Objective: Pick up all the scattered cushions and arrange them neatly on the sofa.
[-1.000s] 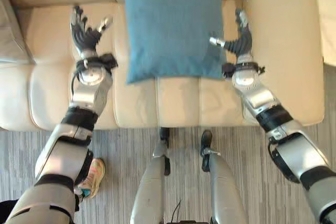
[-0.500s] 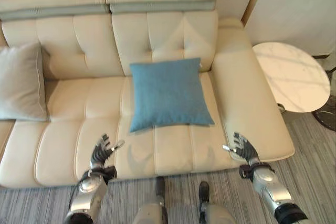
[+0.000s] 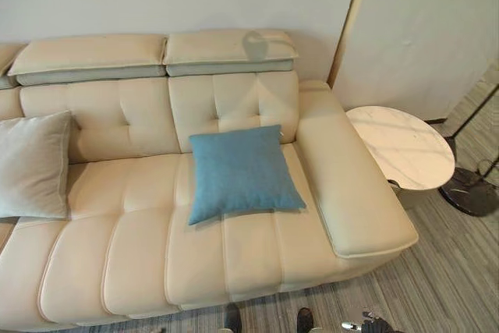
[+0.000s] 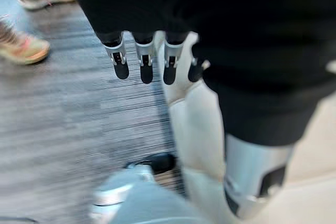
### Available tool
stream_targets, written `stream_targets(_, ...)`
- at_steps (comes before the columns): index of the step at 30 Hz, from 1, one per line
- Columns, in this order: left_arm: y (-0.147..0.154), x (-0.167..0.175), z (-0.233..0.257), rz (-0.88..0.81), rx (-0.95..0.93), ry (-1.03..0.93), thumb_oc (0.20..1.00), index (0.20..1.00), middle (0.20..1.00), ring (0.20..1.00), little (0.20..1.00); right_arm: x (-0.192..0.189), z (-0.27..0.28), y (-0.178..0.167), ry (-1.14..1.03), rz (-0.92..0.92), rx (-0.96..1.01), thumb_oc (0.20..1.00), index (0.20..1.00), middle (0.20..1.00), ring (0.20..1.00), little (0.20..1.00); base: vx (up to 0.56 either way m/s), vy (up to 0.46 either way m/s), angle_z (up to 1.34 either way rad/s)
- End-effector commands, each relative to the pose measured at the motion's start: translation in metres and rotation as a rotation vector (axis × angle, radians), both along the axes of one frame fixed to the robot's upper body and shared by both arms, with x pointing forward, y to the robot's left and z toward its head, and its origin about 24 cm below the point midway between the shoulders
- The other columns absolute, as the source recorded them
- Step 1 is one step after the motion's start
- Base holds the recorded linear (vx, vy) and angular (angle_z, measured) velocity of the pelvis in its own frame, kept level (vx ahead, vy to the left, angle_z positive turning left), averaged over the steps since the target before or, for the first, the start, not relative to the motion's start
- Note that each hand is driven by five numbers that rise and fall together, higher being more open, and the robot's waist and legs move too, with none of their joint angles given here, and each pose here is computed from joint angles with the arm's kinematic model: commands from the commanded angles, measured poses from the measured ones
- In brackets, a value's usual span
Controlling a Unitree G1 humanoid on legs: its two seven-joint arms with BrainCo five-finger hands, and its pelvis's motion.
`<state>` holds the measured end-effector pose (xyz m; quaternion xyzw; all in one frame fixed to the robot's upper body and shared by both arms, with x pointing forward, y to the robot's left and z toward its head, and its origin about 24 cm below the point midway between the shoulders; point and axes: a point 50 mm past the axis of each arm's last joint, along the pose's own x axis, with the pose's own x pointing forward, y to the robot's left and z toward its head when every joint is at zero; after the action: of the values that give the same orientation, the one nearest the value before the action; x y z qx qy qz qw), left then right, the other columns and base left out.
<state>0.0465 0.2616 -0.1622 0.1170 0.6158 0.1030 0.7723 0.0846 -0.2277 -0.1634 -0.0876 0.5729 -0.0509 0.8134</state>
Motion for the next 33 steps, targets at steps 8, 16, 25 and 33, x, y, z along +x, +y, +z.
stream_targets(8,0.004,0.01,0.002,0.035,-0.009,-0.019,1.0,1.0,1.0,1.0,1.0,0.022,0.005,0.003,-0.054,0.037,0.023,1.0,1.0,1.0,1.0,1.0,-0.21,-0.177,0.02)
stream_targets(16,-0.015,0.044,0.003,-0.031,-0.041,-0.123,1.0,1.0,1.0,1.0,1.0,0.038,0.013,-0.011,-0.115,0.009,-0.018,1.0,1.0,1.0,1.0,1.0,-0.5,-0.249,0.21)
stream_targets(25,-0.022,0.022,-0.003,0.001,-0.095,-0.053,1.0,1.0,1.0,1.0,1.0,0.006,0.002,-0.008,0.006,0.009,-0.004,1.0,1.0,1.0,1.0,1.0,-0.1,0.006,-0.04)
stream_targets(33,-0.03,0.011,-0.007,-0.047,-0.101,-0.003,1.0,1.0,1.0,1.0,1.0,-0.016,-0.003,-0.007,0.084,-0.002,-0.007,1.0,1.0,1.0,1.0,1.0,-0.04,0.076,0.11)
